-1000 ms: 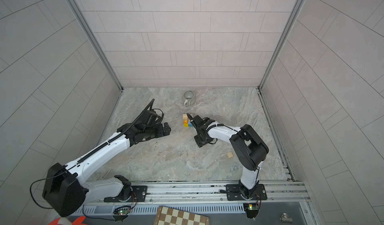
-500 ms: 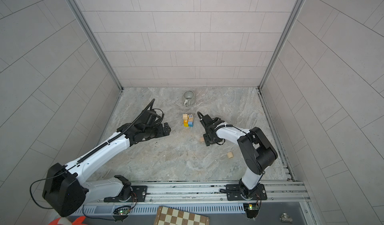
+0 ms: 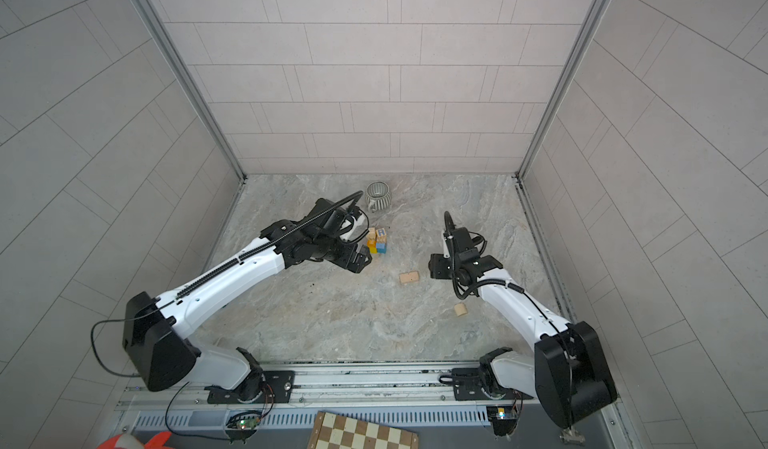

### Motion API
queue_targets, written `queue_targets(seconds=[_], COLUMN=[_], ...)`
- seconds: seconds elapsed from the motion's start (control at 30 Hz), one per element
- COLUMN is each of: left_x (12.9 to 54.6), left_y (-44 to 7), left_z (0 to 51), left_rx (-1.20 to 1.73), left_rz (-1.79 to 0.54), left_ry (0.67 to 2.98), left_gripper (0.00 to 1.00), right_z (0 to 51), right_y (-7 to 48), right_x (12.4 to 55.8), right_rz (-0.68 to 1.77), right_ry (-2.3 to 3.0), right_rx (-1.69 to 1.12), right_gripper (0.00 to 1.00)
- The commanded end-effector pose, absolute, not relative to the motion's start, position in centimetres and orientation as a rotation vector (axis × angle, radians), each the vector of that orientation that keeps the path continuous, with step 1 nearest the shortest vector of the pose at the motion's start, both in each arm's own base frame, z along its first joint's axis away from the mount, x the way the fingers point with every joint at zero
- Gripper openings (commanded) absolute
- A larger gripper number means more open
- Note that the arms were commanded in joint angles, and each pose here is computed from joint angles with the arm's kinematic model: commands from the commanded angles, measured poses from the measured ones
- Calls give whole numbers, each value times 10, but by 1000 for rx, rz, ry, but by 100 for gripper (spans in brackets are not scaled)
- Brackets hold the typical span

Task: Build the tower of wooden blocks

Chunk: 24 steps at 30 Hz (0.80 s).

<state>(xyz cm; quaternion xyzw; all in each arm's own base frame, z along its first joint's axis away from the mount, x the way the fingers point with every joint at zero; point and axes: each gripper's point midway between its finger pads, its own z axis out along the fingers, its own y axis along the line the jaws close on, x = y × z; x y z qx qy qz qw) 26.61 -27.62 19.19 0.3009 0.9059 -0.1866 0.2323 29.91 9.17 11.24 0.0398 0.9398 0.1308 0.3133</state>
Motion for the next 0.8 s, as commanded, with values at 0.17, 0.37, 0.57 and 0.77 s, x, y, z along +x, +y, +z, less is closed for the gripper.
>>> queue_targets(seconds=[0.17, 0.37, 0.57, 0.77], left_x=[250, 239, 246, 257], left_y=[-320, -347, -369, -383], left_z=[177, 156, 132, 113], left_rx=[1444, 1713, 1819, 1899], left_rz=[-432, -318, -306, -268], left_ry=[2241, 2056, 2051, 2077], left_gripper=[97, 95, 90, 83], right_z=[146, 142, 136, 139], right_y=[48, 26, 22, 22], right_x=[286, 289, 296, 296], right_rz=[420, 633, 746, 749], right_ry=[2249, 2210, 2170, 2143], right_rx=[368, 605, 695, 683], right_gripper=[62, 62, 65, 66])
